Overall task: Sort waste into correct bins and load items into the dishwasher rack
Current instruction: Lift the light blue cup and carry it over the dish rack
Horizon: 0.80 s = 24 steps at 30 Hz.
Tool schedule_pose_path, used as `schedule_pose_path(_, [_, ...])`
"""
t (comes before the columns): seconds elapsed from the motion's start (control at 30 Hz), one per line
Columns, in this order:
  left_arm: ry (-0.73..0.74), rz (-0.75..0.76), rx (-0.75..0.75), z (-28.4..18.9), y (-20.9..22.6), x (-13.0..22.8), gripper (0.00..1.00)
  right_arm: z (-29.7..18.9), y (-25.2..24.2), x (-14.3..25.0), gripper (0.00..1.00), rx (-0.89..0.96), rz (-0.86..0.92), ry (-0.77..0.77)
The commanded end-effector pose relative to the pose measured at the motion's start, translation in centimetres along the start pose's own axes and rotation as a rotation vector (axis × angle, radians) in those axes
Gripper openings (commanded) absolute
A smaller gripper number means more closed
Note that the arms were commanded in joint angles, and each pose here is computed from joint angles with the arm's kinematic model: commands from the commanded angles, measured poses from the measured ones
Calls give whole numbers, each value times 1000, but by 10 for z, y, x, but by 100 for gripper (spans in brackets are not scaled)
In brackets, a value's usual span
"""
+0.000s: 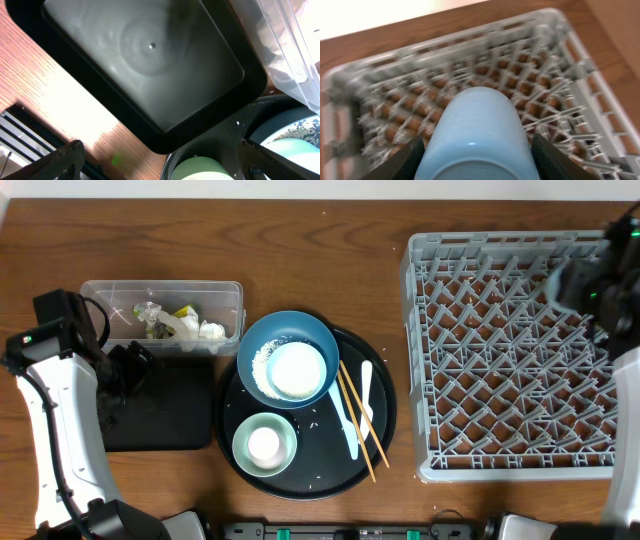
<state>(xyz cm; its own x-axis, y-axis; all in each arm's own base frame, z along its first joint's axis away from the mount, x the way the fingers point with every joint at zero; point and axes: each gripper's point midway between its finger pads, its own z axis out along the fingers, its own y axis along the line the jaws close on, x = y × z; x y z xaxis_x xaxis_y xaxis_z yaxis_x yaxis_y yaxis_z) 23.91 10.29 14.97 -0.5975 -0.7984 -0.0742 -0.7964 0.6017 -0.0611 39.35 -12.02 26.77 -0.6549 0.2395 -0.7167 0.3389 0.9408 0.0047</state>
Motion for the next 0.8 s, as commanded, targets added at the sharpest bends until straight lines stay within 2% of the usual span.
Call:
schedule_pose_path(0.0, [12,-4,-9,3,2,2,98,17,-31,-9,37,56,33,-10])
schedule_pose_path(0.23, [12,-3,-9,3,2,2,98,57,-66,-14,35,113,84,-21])
schedule_pose_path(0.5, [12,-3,-9,3,2,2,98,100,-99,2,34,161,152,29])
schedule_pose_path(0.77, [13,-4,-9,3,2,3,98,129,-111,21,35,175,169,84])
